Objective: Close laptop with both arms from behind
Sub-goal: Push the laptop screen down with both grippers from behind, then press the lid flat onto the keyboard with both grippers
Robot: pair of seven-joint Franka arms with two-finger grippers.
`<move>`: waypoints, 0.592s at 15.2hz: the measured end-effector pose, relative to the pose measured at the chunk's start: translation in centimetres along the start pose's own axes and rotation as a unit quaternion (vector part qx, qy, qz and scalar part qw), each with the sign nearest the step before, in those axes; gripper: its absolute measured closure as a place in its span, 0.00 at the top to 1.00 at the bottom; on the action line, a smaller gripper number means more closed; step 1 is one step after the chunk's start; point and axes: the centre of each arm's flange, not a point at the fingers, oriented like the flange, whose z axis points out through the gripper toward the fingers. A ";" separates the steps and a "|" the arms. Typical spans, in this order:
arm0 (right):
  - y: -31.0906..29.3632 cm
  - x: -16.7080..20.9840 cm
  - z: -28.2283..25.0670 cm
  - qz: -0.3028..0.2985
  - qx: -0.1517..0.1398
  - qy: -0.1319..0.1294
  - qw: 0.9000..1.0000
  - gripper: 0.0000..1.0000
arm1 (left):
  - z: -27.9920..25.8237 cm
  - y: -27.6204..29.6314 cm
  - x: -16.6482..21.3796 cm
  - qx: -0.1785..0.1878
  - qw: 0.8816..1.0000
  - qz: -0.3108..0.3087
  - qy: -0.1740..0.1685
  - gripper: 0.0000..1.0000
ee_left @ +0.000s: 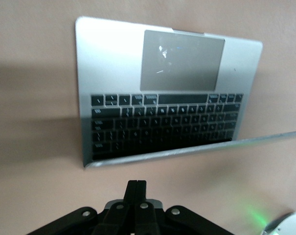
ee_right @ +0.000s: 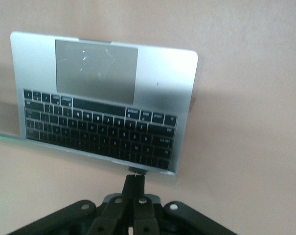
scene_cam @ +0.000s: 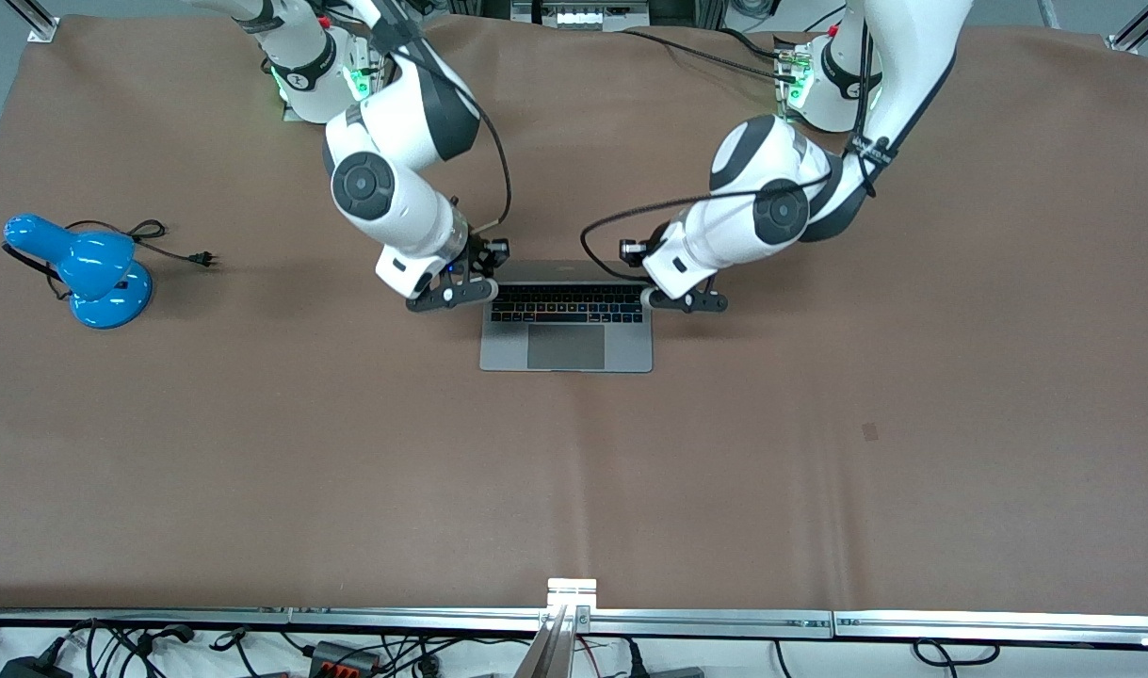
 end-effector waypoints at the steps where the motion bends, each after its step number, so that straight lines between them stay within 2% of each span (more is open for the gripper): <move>1: 0.2 0.7 0.5 -0.001 -0.006 0.001 1.000 0.01 | 0.0 -0.2 0.5 0.001 1.000 0.001 0.002 0.01; 5: 1.0 3.7 3.8 -0.001 -0.027 -0.004 1.000 0.01 | 0.7 -0.6 2.6 0.006 1.000 0.005 0.004 0.01; 9: 1.3 6.0 7.2 0.003 -0.034 -0.011 0.999 0.01 | 3.4 -1.8 4.6 0.018 1.000 0.007 0.009 0.01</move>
